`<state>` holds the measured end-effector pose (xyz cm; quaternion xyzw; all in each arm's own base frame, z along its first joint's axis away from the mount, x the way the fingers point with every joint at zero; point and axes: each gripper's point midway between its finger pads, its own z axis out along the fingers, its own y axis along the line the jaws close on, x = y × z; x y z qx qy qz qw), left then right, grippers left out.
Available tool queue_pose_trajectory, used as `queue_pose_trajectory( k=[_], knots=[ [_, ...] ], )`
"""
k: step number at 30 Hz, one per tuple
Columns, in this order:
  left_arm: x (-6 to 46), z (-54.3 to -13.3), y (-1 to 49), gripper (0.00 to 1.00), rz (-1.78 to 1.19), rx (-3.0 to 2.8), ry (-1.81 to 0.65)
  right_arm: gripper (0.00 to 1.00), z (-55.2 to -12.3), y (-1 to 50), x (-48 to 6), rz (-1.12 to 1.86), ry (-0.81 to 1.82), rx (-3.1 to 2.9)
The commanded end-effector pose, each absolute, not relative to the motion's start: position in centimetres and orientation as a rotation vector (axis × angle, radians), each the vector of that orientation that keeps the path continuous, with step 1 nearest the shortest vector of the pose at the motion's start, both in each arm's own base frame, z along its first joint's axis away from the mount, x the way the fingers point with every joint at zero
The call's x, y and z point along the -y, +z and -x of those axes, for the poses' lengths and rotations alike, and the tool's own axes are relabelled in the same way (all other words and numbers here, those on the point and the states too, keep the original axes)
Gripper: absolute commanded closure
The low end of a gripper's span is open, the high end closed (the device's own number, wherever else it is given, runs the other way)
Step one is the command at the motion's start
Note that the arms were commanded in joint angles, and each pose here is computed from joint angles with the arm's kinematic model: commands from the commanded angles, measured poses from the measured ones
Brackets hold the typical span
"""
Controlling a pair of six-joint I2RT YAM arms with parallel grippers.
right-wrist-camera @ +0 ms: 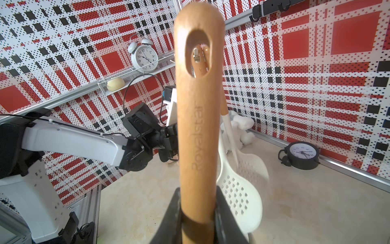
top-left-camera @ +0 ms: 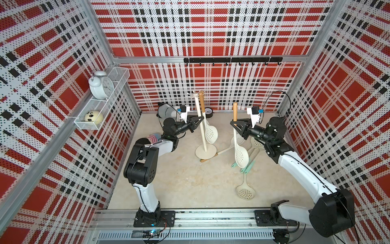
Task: Hang the skimmer on the kitchen utensil rack
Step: Adjust the rack at the center of the board.
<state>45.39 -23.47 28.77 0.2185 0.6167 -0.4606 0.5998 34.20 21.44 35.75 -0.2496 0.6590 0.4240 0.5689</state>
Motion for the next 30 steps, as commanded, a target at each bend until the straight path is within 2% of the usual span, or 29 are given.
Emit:
queue_pose_trajectory(
  k=[1, 8, 16, 30],
  knots=[
    [21.5, -45.6, 36.3, 1.0, -0.377, -1.314, -0.712, 1.0, -33.6, 36.2, -20.4, 0.56, 0.935, -1.539],
    [19.0, -43.7, 38.5, 1.0, -0.012, -1.313, -0.298, 1.0, -33.4, 35.1, -19.3, 0.504, 0.88, -1.582],
    [18.3, -40.7, 38.6, 1.0, 0.281, -1.217, -0.069, 1.0, -33.1, 34.4, -19.2, 0.497, 0.89, -1.59],
    [19.8, -40.4, 34.5, 1.0, 0.437, -1.184, 0.07, 1.0, -32.9, 32.8, -19.5, 0.514, 0.905, -1.622]
  ],
)
